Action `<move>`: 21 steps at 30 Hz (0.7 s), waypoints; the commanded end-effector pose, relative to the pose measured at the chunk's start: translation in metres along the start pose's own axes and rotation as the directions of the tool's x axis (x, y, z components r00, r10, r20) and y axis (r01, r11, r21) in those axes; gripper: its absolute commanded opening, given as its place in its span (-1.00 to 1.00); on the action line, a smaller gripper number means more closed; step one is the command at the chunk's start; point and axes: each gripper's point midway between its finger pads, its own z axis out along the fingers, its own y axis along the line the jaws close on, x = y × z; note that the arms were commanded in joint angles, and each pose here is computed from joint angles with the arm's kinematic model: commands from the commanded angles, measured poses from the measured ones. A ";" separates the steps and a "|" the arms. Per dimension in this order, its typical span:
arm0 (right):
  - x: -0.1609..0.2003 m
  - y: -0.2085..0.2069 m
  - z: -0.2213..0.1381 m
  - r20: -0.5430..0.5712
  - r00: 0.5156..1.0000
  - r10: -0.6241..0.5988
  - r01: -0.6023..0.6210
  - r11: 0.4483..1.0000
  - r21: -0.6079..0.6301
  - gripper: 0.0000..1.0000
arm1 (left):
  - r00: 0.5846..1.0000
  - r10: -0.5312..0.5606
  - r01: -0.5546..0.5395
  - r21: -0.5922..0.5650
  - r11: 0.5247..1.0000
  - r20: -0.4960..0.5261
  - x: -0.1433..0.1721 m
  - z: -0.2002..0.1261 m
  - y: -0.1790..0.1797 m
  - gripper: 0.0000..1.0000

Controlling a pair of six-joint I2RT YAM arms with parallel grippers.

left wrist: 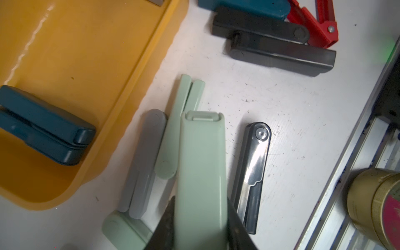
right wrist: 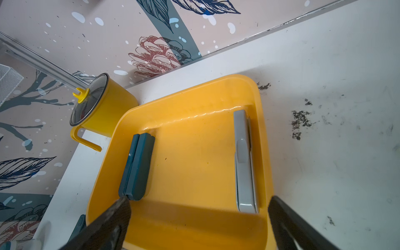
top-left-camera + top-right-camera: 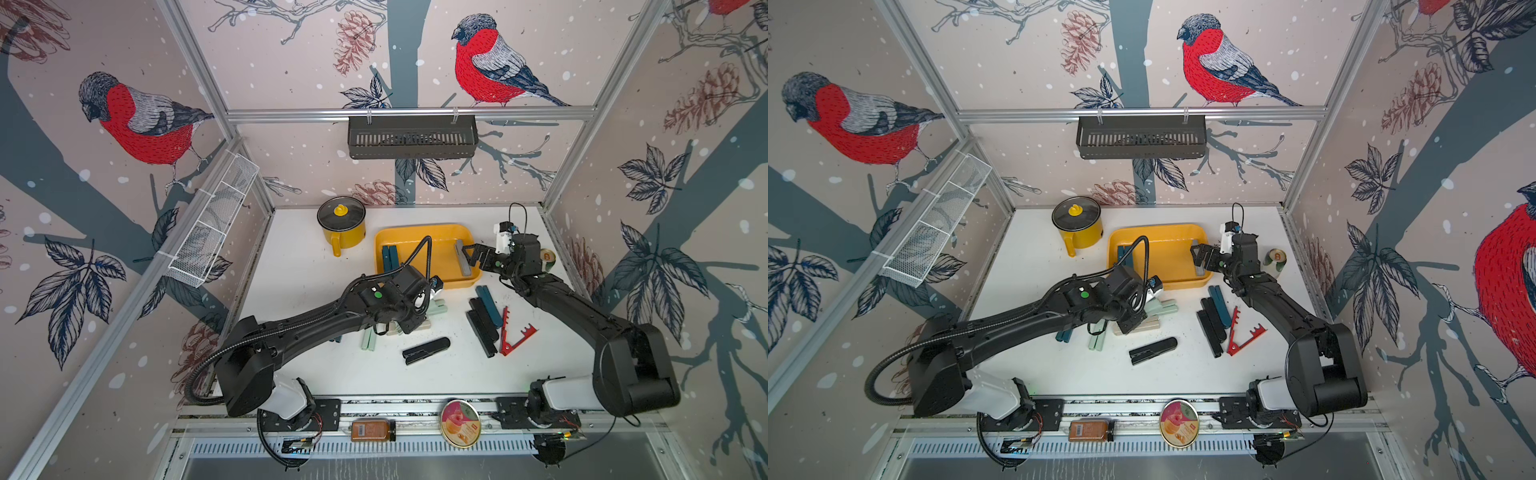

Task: Put the pruning pliers into the storage box
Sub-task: Pick up the pruning pliers from the center of the board, then place the pruning pliers in the storage box.

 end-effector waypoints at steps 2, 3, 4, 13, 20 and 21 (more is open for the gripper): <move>-0.004 0.007 -0.002 0.018 1.000 -0.011 0.012 0.999 -0.034 0.99 | 0.991 -0.031 0.036 -0.040 0.999 0.129 -0.028 -0.019 0.019 -0.76; -0.004 0.006 -0.002 0.018 1.000 -0.010 0.010 0.999 -0.032 0.99 | 0.986 -0.036 0.045 -0.048 0.998 0.165 -0.036 -0.022 0.023 -0.76; -0.004 0.006 -0.003 0.019 1.000 -0.012 0.013 0.999 -0.031 0.99 | 0.981 -0.042 0.056 -0.065 0.996 0.191 -0.042 -0.024 0.027 -0.77; -0.006 0.003 -0.006 0.025 1.000 -0.011 0.012 1.000 -0.015 0.99 | 0.926 -0.202 0.234 -0.064 0.970 0.319 -0.087 -0.015 0.074 -0.80; -0.006 0.002 -0.002 0.007 1.000 -0.008 0.008 1.000 -0.004 0.99 | 0.883 -0.348 0.361 0.021 0.932 0.315 -0.117 0.018 0.109 -0.83; -0.007 0.001 -0.001 0.004 1.000 -0.003 0.003 1.000 0.002 0.99 | 0.875 -0.368 0.379 0.030 0.925 0.315 -0.121 0.024 0.114 -0.83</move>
